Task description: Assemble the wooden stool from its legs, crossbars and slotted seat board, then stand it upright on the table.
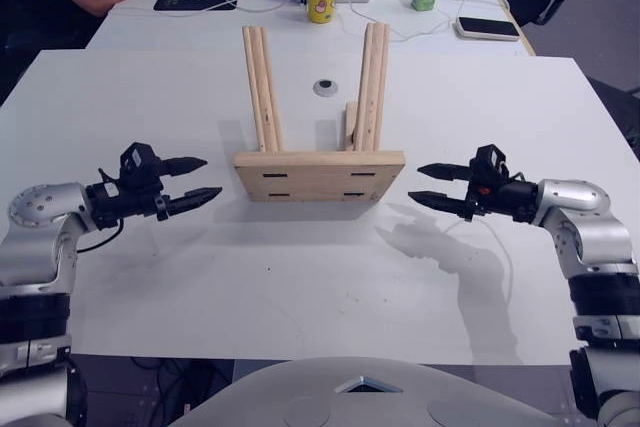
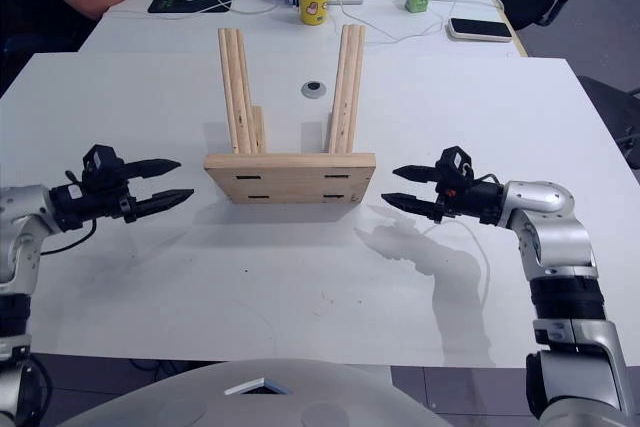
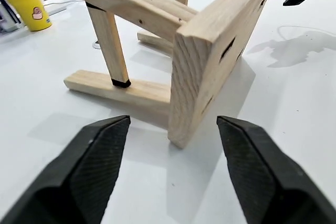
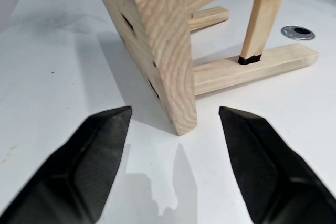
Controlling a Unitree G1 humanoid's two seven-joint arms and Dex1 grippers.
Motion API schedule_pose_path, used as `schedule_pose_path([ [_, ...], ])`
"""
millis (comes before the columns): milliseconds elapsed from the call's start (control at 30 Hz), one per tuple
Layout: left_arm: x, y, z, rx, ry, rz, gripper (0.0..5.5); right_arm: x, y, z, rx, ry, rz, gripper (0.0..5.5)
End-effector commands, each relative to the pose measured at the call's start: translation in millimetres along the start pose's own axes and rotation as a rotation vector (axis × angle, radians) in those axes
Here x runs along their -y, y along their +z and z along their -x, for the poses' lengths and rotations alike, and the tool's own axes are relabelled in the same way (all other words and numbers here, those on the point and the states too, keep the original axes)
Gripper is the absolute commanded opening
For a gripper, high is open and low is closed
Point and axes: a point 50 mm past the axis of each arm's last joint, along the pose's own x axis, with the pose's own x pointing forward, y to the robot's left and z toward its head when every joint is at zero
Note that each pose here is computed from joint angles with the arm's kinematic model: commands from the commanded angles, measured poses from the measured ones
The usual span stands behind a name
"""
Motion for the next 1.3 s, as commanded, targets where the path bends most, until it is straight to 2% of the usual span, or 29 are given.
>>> schedule_pose_path([
  [33, -3, -1, -13, -0.032, -0.076, -0.030, 3.42, 9, 4, -13, -0.045, 0.064, 0.059, 3.40],
  [400, -16, -3, -46, -0.039, -0.167, -0.085, 3.42, 22, 22, -45, 0.025, 0.138, 0.126, 3.40],
  [467, -18, -3, -49, -0.039, -0.170, -0.086, 3.42, 24, 24, -49, 0.027, 0.144, 0.136, 3.18],
  [767, -21, -5, -57, -0.049, -0.219, -0.099, 2.07, 25, 21, -52, 0.021, 0.181, 0.124, 1.72],
  [833, -22, 1, -56, -0.027, -0.239, -0.075, 1.76, 26, 25, -50, 0.043, 0.197, 0.095, 1.56],
  [1000, -25, 31, -49, 0.052, -0.282, 0.011, 1.57, 22, 55, -40, 0.104, 0.307, 0.016, 1.52],
  [1133, -20, 63, -32, 0.116, -0.389, 0.253, 1.57, 7, 96, -25, 0.131, 0.448, -0.104, 1.46],
  [1300, -5, 127, 2, 0.153, -0.634, 0.474, 1.54, -15, 158, 9, 0.101, 0.640, -0.272, 1.38],
])
